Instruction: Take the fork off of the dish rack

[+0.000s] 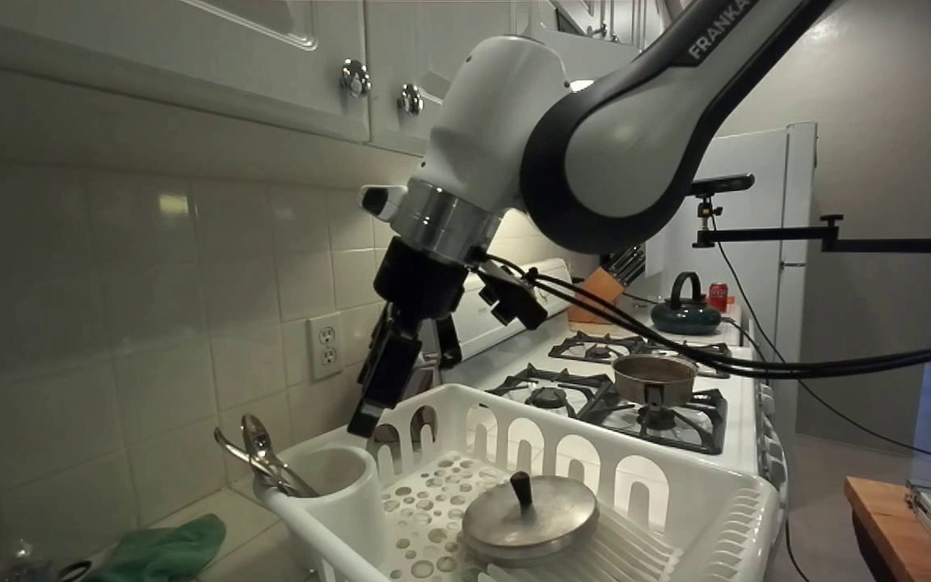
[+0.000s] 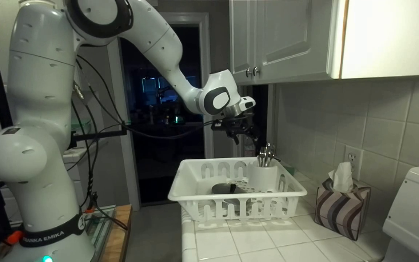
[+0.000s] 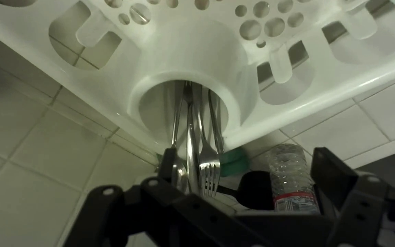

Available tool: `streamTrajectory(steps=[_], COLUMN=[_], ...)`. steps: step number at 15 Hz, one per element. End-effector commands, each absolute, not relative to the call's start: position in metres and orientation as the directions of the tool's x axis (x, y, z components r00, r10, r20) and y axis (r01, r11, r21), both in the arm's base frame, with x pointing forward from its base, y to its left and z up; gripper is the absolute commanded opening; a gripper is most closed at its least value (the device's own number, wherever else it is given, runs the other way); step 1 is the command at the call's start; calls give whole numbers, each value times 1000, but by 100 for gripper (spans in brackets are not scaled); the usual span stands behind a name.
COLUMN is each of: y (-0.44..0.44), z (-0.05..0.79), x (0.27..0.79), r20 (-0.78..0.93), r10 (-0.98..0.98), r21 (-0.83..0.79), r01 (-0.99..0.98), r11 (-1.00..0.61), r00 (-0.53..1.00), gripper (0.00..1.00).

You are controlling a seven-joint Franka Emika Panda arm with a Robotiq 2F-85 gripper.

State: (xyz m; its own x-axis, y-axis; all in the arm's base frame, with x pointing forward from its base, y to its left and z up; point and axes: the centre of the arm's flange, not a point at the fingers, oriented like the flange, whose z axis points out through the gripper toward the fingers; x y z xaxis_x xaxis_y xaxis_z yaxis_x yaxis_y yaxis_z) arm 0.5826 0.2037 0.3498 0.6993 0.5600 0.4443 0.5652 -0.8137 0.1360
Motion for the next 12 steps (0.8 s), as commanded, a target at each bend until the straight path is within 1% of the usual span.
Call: streamTrajectory(steps=[1, 5, 12], y=[231, 258, 286], z=[341, 328, 308], x=[610, 619, 630], r20=[479, 495, 537], r10=[518, 459, 340], r21=[118, 86, 116], r01=[533, 484, 331], r11=[-838, -871, -936], r00=[709, 738, 772], gripper=[100, 100, 100])
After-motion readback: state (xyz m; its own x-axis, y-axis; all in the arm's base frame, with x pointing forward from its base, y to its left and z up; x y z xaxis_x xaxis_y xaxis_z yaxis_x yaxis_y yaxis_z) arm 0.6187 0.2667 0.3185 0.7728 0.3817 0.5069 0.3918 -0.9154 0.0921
